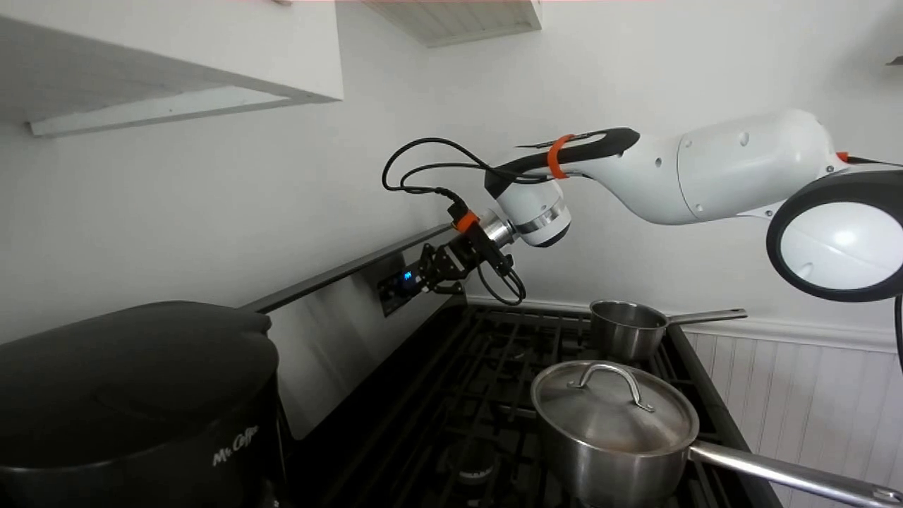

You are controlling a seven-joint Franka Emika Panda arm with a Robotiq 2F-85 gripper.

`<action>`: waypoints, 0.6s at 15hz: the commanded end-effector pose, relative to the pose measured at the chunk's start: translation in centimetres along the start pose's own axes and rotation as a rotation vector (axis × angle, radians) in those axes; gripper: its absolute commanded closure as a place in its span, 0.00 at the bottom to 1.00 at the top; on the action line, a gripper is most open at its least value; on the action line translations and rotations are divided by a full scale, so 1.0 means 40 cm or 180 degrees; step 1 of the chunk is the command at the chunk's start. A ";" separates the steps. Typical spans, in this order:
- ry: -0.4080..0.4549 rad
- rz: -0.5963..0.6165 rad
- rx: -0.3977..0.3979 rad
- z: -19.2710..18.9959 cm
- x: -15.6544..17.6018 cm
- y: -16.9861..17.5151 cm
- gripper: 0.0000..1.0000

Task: Slide the silver pot on the left to the bottom left cooker on the hob of the stove, press the middle left button right under the screen on the stove button display

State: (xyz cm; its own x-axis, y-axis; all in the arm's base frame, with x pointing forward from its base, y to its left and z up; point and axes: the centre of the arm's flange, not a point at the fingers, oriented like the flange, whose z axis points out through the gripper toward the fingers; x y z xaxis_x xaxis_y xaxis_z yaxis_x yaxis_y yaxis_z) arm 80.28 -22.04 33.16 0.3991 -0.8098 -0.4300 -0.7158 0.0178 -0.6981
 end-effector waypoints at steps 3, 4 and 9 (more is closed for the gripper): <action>0.0058 -0.0053 -0.0201 -0.026 -0.084 0.030 1.00; 0.0069 -0.0067 -0.0204 -0.037 -0.089 0.034 1.00; 0.0243 -0.0223 -0.0257 -0.122 -0.111 0.054 1.00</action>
State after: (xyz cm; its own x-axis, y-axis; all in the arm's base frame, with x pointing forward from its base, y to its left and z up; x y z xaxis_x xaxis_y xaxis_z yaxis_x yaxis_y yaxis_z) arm 79.46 -21.81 34.90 0.4120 -0.8263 -0.3840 -0.7265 -0.0435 -0.6858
